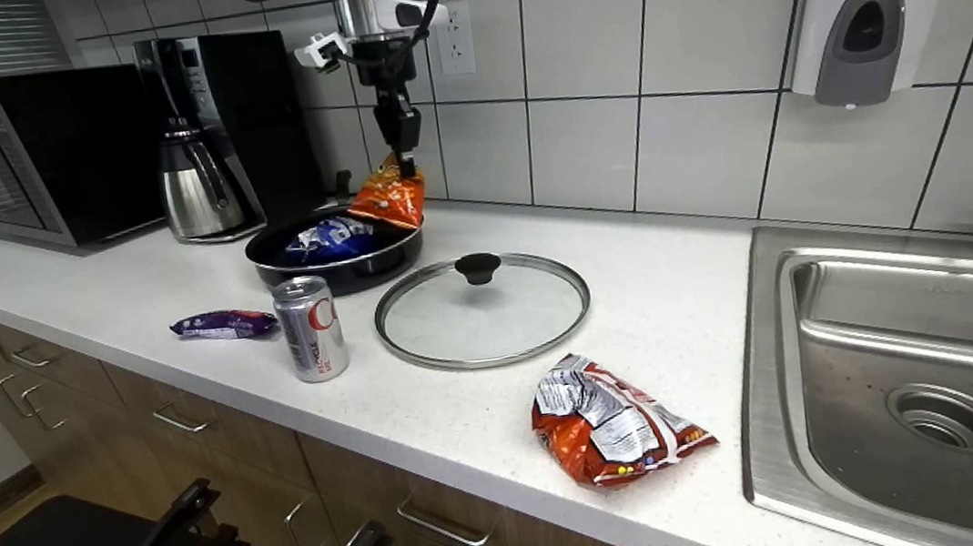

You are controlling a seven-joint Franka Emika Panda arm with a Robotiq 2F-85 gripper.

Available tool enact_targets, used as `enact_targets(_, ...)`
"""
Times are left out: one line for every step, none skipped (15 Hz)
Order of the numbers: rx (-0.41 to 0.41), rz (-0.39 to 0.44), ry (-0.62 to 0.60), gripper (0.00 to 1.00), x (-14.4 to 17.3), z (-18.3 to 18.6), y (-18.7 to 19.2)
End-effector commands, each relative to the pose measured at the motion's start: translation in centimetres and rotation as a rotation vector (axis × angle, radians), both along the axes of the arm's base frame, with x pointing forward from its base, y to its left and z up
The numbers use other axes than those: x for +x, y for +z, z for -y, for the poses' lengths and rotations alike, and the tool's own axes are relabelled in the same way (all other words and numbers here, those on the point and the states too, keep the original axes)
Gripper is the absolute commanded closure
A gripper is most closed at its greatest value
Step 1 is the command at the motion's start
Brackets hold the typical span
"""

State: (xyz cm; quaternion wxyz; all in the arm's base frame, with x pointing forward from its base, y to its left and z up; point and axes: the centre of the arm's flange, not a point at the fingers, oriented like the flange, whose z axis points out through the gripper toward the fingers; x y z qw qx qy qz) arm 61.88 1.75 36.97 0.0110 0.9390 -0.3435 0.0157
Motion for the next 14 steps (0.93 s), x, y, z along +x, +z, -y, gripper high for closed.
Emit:
enact_targets(-0.013, 0.011, 0.026, 1.0, 0.3, -2.1, 0.1)
enact_targets(-0.015, 0.009, 0.035, 1.0, 0.5, -2.6, -0.2)
enact_targets(-0.012, 0.004, 0.043, 1.0, 0.6, -3.0, -0.4)
enact_targets(-0.009, -0.004, 0.048, 1.0, 0.8, -3.4, -0.8)
enact_targets(-0.001, -0.01, 0.053, 1.0, 1.1, -3.6, -1.3)
enact_targets(0.003, -0.013, 0.058, 1.0, 1.2, -3.7, -1.6)
enact_targets(0.004, -0.006, 0.055, 1.0, 1.5, -3.8, -2.1)
enact_targets(0.008, 0.005, 0.047, 1.0, 1.8, -3.8, -2.5)
enact_targets(0.018, 0.02, 0.049, 1.0, 2.1, -3.8, -2.9)
enact_targets(0.022, 0.03, 0.053, 1.0, 2.3, -3.9, -3.3)
enact_targets(0.025, 0.039, 0.057, 1.0, 2.5, -4.0, -3.6)
enact_targets(0.026, 0.045, 0.06, 1.0, 2.7, -4.2, -3.8)
enact_targets(0.03, 0.049, 0.065, 1.0, 2.8, -4.4, -4.0)
enact_targets(0.032, 0.052, 0.072, 1.0, 2.9, -4.6, -4.2)
